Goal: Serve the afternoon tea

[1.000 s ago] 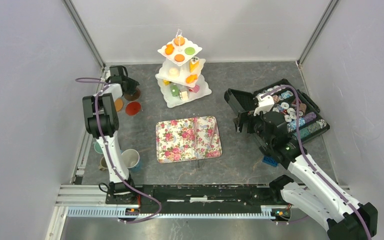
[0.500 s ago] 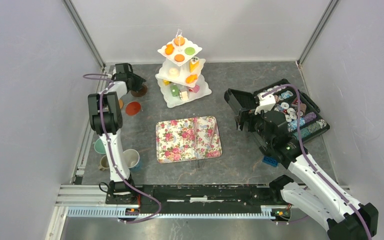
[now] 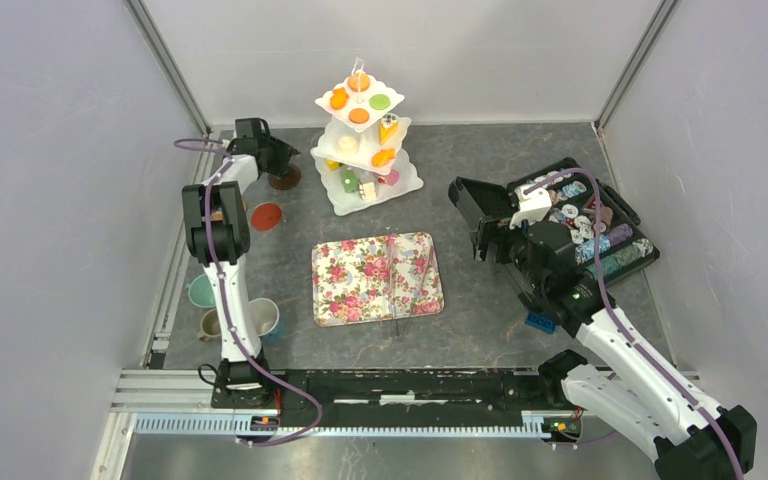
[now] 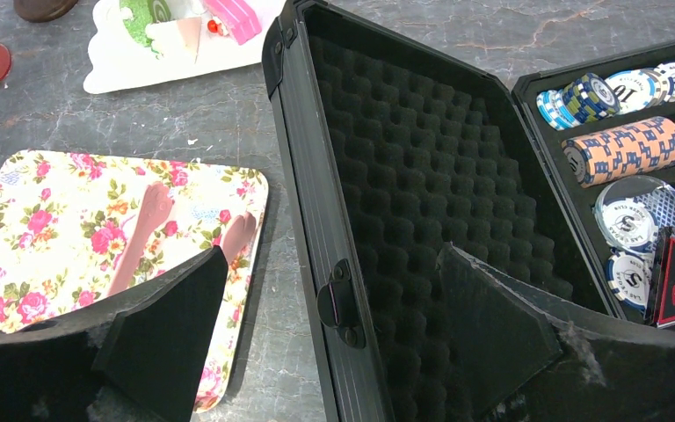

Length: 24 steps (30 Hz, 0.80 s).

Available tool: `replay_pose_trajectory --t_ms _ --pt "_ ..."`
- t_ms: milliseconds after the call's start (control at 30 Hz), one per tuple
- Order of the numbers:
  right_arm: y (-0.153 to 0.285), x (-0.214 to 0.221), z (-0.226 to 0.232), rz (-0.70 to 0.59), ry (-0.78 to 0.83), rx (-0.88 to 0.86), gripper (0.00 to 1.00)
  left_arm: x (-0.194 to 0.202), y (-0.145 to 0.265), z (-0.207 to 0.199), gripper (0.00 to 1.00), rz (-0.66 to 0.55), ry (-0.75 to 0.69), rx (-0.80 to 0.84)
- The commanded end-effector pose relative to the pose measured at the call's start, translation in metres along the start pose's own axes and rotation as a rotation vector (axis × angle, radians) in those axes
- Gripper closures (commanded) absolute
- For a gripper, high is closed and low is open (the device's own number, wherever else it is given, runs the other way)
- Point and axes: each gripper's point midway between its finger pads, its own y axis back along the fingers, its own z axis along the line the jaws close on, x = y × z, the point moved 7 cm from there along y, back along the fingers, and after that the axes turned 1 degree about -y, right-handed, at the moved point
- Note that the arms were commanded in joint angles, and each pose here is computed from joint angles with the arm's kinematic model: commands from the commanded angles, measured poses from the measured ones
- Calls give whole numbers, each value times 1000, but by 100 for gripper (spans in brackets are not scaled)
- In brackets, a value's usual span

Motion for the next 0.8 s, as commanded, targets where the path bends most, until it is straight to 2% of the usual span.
replay_pose_trajectory --t_ms 0,167,267,400,633,767 --pt "1 -19 3 -65 -5 -4 2 -3 8 -12 40 28 -47 -20" --pt "3 -21 3 -75 -5 -7 2 -27 58 -50 31 -22 -95 41" --pt "2 -21 4 -80 -6 -15 2 -29 105 -72 28 -34 -121 109" --pt "-1 -18 8 -84 -10 -52 2 -15 178 -76 26 -58 -184 156" --pt "-6 -9 13 -47 12 -114 2 29 310 -17 25 -38 -495 -27" --pt "-9 -1 14 -33 25 -127 2 65 374 33 23 -18 -536 -159"
